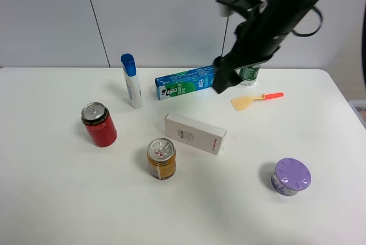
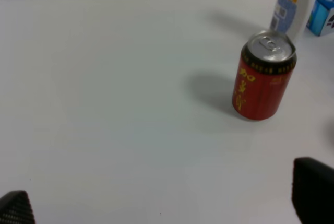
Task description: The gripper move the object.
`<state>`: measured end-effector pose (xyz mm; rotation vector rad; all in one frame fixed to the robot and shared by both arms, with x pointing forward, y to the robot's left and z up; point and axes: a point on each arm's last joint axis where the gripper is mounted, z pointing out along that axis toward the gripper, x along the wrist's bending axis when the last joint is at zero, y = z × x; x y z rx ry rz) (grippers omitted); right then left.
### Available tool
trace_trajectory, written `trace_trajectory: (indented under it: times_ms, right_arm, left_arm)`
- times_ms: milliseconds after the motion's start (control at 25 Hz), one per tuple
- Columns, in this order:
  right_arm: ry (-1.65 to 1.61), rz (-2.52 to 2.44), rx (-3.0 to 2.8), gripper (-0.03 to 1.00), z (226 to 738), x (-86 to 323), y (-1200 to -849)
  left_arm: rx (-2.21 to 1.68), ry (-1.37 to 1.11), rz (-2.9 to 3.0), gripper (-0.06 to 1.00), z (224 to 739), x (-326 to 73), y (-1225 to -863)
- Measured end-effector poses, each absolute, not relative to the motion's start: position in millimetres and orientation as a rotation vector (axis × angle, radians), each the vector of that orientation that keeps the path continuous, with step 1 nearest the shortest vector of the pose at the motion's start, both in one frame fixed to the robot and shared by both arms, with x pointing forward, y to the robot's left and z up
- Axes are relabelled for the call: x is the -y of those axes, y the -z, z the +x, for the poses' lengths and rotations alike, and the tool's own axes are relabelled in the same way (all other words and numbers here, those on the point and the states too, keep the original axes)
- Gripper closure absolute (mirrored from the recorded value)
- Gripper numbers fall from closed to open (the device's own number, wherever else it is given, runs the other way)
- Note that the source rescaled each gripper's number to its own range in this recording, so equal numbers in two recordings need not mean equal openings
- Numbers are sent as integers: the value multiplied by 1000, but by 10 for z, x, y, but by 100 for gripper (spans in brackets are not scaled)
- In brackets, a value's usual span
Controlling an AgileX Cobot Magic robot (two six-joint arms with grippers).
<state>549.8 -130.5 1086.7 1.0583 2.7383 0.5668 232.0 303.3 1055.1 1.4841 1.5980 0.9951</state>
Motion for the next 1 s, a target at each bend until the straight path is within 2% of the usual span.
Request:
trace_trajectory:
  times_ms: [240, 520, 720, 1000]
  right_arm:
    - [-360, 1351, -2513, -3, 5707, 2384, -11015]
    - [-287, 1650, -2239, -3, 5498, 3310, -11298]
    - [-333, 1732, -2010, -3, 5124, 3581, -11682]
    - [-405, 1730, -1784, -3, 4534, 3547, -12102]
  left_arm:
    - [-1598, -995, 1484, -6, 2320, -3033, -10551]
    - [-1598, -995, 1484, -6, 2320, -3033, -10551]
    - [-1598, -995, 1484, -6, 2320, -3033, -10551]
    - [-1598, -995, 1484, -6, 2320, -3033, -10551]
